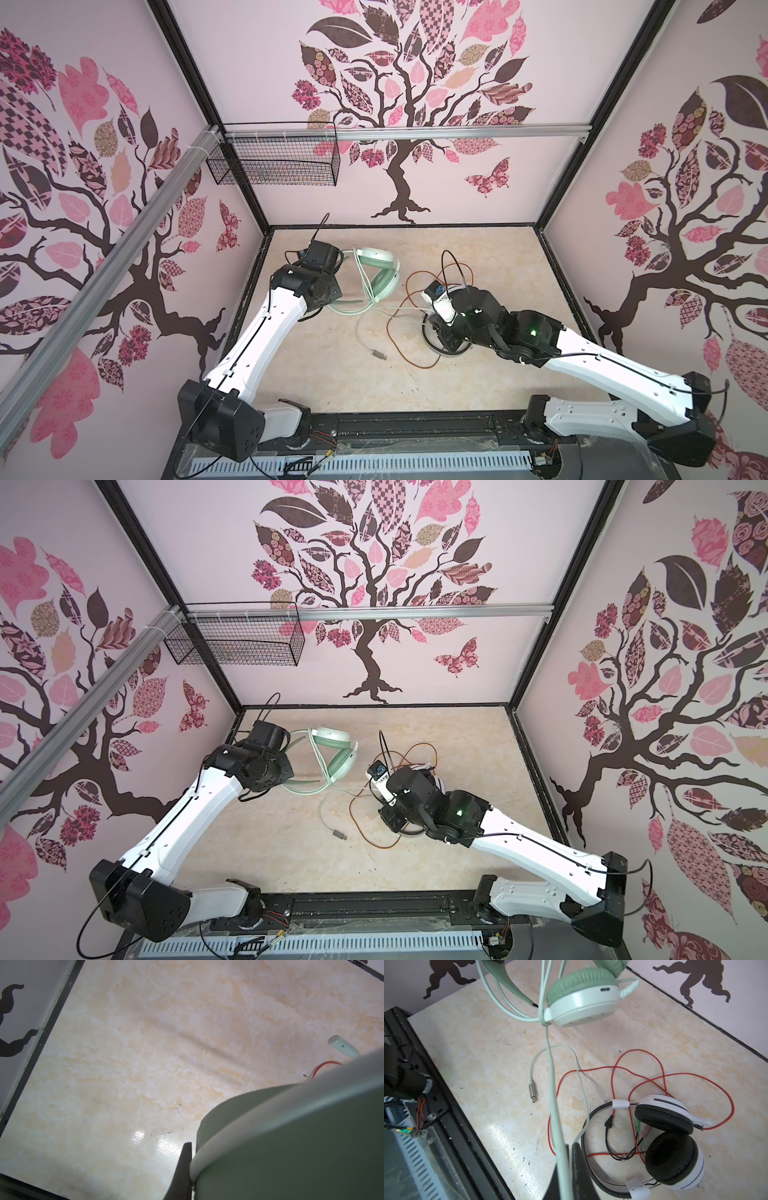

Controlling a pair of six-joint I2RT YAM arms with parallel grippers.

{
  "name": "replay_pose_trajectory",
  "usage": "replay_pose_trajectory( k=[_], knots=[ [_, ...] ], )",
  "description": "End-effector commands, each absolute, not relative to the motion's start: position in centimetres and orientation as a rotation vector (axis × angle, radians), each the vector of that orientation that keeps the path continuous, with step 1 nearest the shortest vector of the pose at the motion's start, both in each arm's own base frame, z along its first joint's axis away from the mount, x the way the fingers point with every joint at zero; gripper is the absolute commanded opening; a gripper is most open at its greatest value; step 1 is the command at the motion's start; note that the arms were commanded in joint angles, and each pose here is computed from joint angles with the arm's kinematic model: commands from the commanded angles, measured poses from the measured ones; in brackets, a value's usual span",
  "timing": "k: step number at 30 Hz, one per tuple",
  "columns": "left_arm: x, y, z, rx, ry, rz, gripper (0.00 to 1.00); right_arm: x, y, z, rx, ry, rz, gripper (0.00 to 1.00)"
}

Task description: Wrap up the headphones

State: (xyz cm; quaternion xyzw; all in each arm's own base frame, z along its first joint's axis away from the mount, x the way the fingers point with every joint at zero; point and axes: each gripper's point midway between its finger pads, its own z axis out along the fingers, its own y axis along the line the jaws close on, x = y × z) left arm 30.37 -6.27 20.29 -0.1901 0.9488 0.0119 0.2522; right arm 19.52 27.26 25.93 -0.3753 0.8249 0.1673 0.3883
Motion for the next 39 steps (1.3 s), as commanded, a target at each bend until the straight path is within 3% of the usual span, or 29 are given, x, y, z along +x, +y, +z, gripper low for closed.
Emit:
replay_pose_trajectory(
  k=[1, 10, 19, 27, 34, 39],
  knots=[
    [31.8, -7.1, 20.8, -0.531, 2.514, 0.083, 0.0, 17.8, 28.2, 25.8, -1.13, 2.11, 0.439, 0.0],
    [31.6, -9.9, 20.7, -0.288, 2.543, 0.184, 0.0, 20.4, 29.1, 29.2, -1.109, 2.018, 0.291, 0.0],
    [26.8, -11.1, 19.7, 0.019, 2.62, 0.28, 0.0, 25.6, 28.0, 29.9, -1.007, 1.999, -0.096, 0.0],
    [23.3, -12.4, 20.6, 0.213, 2.639, 0.052, 0.0, 27.3, 27.6, 29.7, -0.964, 1.956, -0.234, 0.0],
    [19.7, -16.1, 19.2, 0.439, 2.734, -0.283, 0.0, 27.4, 30.5, 31.2, -0.972, 1.881, -0.083, 0.0],
    [18.6, -16.5, 19.0, 0.487, 2.75, -0.355, 0.0, 27.6, 32.8, 31.6, -1.012, 1.852, 0.021, 0.0]
  ],
)
